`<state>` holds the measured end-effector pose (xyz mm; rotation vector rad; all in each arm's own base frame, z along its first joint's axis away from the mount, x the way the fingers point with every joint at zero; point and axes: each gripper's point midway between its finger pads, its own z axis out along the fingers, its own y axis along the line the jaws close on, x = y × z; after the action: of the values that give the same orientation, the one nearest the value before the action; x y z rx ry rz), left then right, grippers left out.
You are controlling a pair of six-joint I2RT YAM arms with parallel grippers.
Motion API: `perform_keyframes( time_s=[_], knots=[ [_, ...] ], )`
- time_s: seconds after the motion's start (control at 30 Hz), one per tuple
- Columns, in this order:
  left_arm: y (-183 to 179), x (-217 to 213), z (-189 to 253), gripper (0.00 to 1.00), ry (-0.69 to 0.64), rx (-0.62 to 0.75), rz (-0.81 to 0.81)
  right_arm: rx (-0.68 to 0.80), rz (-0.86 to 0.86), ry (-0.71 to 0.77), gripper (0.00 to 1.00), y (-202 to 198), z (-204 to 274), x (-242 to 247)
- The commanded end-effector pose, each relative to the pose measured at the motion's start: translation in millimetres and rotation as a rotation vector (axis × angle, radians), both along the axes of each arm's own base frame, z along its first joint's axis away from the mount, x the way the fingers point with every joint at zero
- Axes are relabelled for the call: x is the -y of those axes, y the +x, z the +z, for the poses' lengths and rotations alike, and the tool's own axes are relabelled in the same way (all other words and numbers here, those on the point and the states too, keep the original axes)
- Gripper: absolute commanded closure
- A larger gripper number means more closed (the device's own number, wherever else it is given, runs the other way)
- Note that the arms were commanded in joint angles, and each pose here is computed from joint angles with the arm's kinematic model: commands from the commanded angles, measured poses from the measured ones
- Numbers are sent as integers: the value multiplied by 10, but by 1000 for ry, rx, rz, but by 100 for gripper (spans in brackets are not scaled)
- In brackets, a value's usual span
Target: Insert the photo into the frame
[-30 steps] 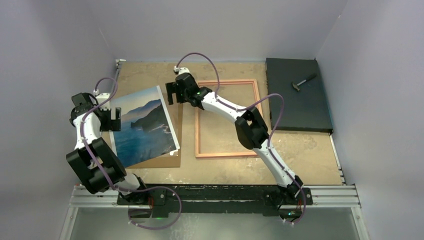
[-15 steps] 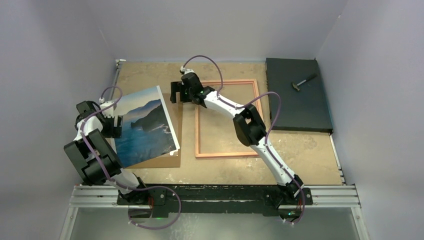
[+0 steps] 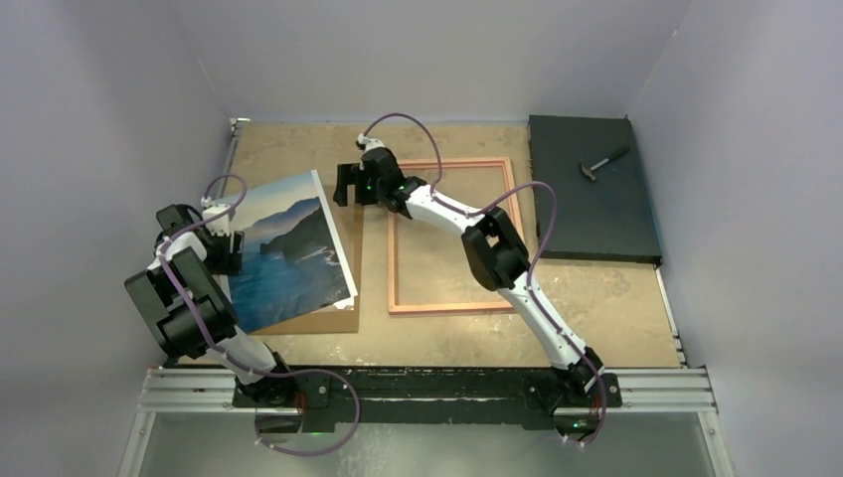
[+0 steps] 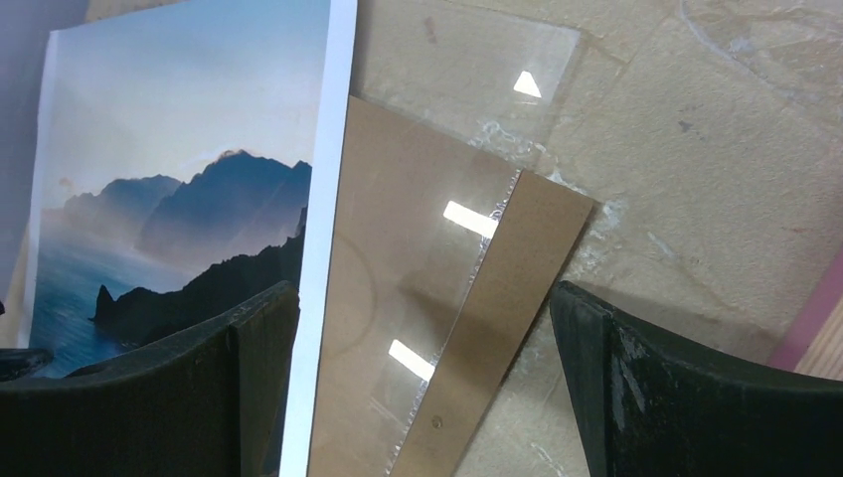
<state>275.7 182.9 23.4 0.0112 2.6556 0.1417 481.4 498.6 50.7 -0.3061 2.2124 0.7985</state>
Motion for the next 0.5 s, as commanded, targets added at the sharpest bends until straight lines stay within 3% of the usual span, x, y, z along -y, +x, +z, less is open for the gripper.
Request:
perform_keyframes(
  time_s=[0.0, 0.23, 0.47],
  knots=[
    [-45, 0, -161, 35, -10, -18, -11, -1, 1, 31, 1, 51, 68, 47],
    [-114, 41, -263, 35, -12, -52, -50, 85, -55, 71, 1, 362, 156, 205],
    [56, 73, -13, 34, -53, 1, -76, 158, -52, 88, 1, 579, 182, 188]
  ],
)
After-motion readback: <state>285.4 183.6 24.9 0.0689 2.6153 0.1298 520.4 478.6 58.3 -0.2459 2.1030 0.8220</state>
